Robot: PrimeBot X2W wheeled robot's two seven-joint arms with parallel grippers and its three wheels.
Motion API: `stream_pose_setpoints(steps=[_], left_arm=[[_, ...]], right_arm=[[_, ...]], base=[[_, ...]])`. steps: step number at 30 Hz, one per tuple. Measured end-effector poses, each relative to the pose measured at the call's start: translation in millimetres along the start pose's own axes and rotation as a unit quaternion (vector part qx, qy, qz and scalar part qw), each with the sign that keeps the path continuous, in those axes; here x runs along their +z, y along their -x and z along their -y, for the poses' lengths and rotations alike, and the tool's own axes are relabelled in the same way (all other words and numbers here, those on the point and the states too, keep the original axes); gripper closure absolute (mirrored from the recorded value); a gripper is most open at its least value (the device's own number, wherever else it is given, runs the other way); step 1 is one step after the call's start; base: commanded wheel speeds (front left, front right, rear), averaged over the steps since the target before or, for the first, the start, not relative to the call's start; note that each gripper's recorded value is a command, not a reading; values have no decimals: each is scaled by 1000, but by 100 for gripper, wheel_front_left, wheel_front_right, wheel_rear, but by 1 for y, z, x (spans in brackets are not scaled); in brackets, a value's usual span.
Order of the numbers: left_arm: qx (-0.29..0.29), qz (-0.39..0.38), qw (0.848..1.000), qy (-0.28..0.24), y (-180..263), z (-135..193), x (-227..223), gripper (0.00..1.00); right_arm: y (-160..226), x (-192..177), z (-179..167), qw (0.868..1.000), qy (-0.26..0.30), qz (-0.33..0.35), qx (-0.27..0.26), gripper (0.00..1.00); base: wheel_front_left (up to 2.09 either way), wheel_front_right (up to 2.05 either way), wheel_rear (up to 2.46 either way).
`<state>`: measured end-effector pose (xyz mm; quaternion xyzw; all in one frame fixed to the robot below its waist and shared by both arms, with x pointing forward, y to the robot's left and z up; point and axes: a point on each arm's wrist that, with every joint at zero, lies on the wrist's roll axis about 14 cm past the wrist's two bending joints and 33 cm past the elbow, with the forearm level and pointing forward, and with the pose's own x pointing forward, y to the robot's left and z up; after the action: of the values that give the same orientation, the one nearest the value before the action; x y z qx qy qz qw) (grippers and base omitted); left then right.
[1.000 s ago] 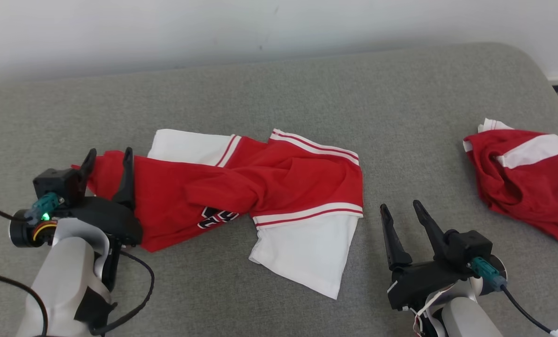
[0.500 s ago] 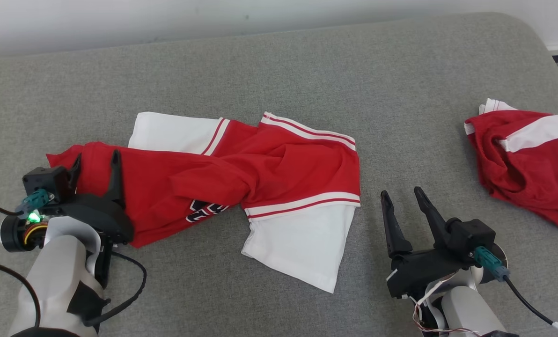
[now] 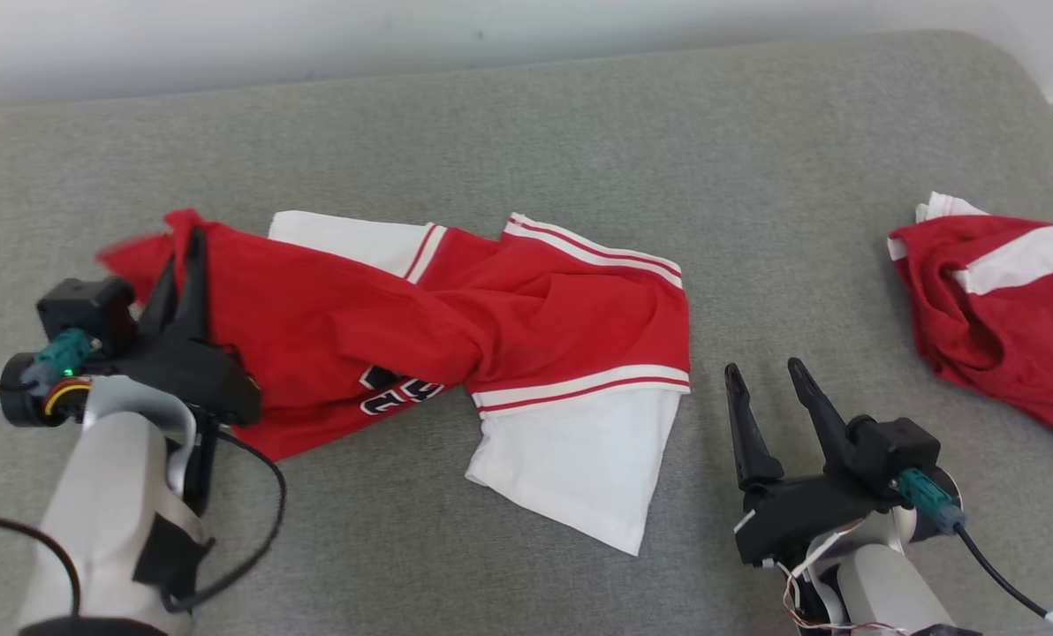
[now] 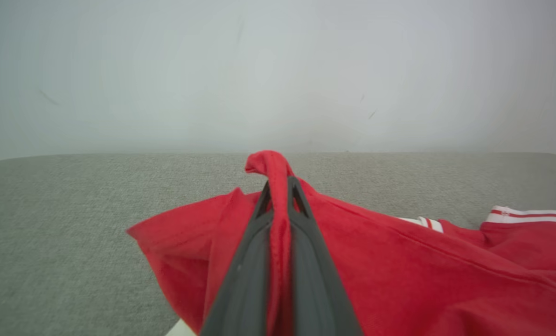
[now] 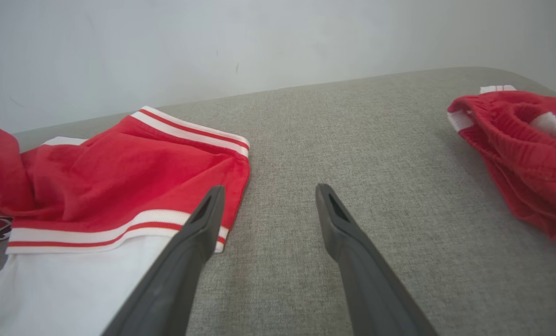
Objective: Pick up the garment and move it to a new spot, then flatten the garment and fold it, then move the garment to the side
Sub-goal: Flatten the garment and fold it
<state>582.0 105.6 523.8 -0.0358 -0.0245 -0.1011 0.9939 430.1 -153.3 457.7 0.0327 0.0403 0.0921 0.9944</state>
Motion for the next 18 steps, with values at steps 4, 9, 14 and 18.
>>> stream_pose_setpoints(steps=[4,9,14,18], left_arm=[[-5,35,999,-6,12,3,19,100],[-5,54,998,-16,39,-1,28,100],[3,52,998,-21,78,-10,24,100],[18,39,999,-13,111,-17,13,100]], right_arm=[[2,-4,-3,1000,-5,-4,1,0],[-1,-3,-14,1000,-7,-4,17,0],[-1,1,-30,999,-12,2,36,0],[1,4,-41,999,-15,5,48,0]], base=[[0,0,0],[0,0,0],[0,0,0],[0,0,0]])
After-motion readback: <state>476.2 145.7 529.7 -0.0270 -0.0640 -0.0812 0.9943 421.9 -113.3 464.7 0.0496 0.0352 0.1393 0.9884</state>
